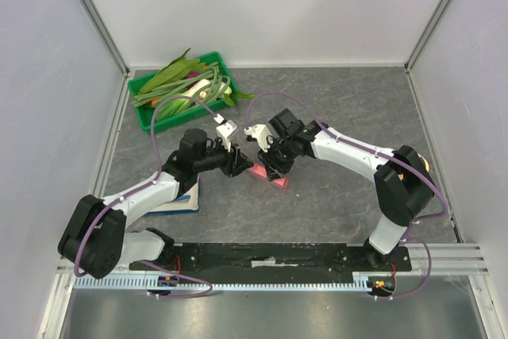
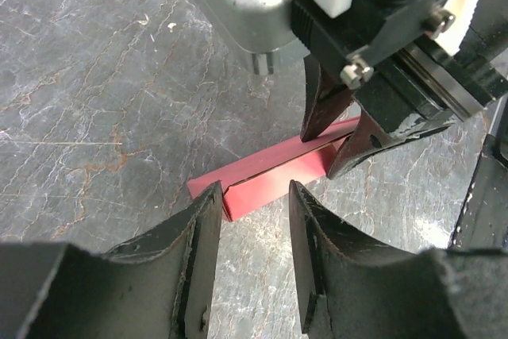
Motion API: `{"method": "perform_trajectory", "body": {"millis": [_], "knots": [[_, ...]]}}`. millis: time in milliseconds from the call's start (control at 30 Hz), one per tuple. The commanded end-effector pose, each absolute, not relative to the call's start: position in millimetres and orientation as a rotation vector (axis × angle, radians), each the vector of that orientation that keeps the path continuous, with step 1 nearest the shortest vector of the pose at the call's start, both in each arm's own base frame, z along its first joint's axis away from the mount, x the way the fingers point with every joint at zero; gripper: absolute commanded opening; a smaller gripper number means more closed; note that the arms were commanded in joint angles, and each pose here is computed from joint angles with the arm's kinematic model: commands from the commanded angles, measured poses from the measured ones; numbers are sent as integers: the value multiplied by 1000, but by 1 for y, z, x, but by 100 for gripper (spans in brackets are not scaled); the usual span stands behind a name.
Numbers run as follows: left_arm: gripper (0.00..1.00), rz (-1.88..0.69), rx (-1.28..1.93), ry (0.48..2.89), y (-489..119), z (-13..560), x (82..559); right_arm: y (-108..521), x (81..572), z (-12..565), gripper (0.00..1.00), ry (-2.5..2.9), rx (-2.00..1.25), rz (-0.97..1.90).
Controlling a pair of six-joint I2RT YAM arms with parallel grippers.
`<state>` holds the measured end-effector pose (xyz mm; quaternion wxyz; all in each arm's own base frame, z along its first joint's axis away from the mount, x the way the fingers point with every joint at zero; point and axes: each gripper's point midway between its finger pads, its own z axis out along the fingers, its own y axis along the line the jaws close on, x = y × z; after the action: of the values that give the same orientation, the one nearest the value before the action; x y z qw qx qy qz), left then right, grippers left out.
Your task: Fold the paper box
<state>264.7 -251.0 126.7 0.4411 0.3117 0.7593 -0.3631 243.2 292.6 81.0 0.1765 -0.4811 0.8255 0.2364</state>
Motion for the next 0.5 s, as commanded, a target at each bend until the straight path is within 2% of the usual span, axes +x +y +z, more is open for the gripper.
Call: {"method": "perform_trajectory", "body": {"millis": [0,400,433,467], "knots": [[46,-892,857,1788,-254,139,270,285,232,71,0,2399,-1410,687],[45,-800,877,1811,-246,125,281,285,233,70,0,2404,-1405,687],[45,-804,883,1806,-247,126,281,285,233,70,0,2403,-1402,686],[40,-809,887,1802,-247,126,280,285,234,70,0,2403,-1401,682]]}}
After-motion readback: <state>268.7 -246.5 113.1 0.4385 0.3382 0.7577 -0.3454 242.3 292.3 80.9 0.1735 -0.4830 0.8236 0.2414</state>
